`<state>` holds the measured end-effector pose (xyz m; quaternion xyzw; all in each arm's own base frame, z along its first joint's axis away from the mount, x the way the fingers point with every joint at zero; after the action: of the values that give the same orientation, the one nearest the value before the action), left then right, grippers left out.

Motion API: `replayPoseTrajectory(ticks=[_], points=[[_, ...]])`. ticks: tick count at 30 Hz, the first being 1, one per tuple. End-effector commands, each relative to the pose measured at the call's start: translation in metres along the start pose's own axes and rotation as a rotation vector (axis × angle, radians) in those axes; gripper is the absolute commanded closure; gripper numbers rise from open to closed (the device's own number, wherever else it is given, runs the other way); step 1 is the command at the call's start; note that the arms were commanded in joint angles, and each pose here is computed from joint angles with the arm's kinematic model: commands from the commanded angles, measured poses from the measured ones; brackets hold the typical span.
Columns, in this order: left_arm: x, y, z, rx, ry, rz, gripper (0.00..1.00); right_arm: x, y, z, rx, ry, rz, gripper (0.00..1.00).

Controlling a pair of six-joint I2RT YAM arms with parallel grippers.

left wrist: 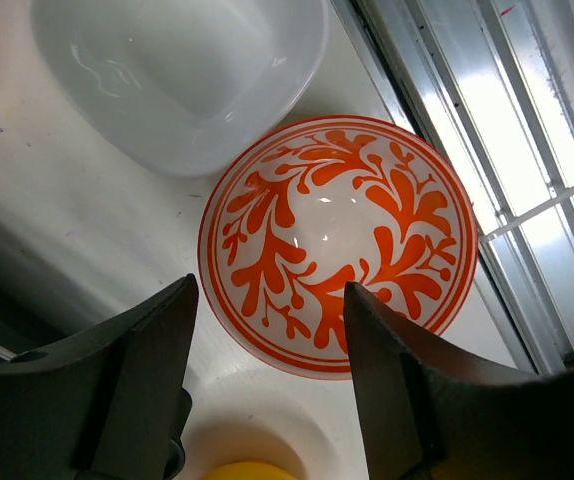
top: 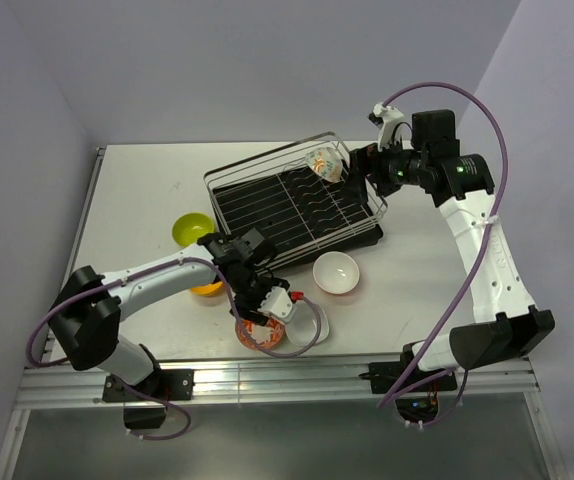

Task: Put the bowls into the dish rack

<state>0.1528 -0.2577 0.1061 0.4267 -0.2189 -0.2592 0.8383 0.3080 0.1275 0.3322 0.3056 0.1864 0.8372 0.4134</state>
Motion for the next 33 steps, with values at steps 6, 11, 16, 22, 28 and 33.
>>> replayPoseTrajectory(ticks=[6,11,16,22,28,33], points=[[0.023,-0.003,0.003,0.032,-0.070,0.000,0.36,0.017,0.026,0.010,-0.073,0.021,0.028,0.00],[0.026,-0.011,-0.003,0.051,-0.062,-0.033,0.37,0.016,0.023,0.006,-0.067,0.023,0.032,0.00],[0.026,-0.024,-0.017,0.087,-0.073,-0.061,0.43,0.015,0.023,0.005,-0.074,0.024,0.029,0.00],[0.019,-0.031,-0.020,0.084,-0.048,-0.104,0.60,0.016,0.028,0.009,-0.097,0.034,0.021,0.00],[0.004,-0.030,-0.021,0.087,-0.029,-0.108,0.73,0.020,0.030,0.018,-0.113,0.026,0.053,0.00],[-0.007,-0.032,-0.017,0.085,0.018,-0.100,0.90,0.021,0.031,0.024,-0.135,0.024,0.064,0.00]])
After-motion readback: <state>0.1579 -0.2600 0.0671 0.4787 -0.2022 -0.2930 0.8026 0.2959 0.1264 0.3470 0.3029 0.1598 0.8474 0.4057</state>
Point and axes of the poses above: each gripper's point midway between its finger pads, its own y axis back along the fingers, its own x axis along the line the jaws close on, z = x × y, the point moved 2 cm from there along y, back along the fingers, and after that the axes turned 10 degrees about -y, right-handed, at the moved point
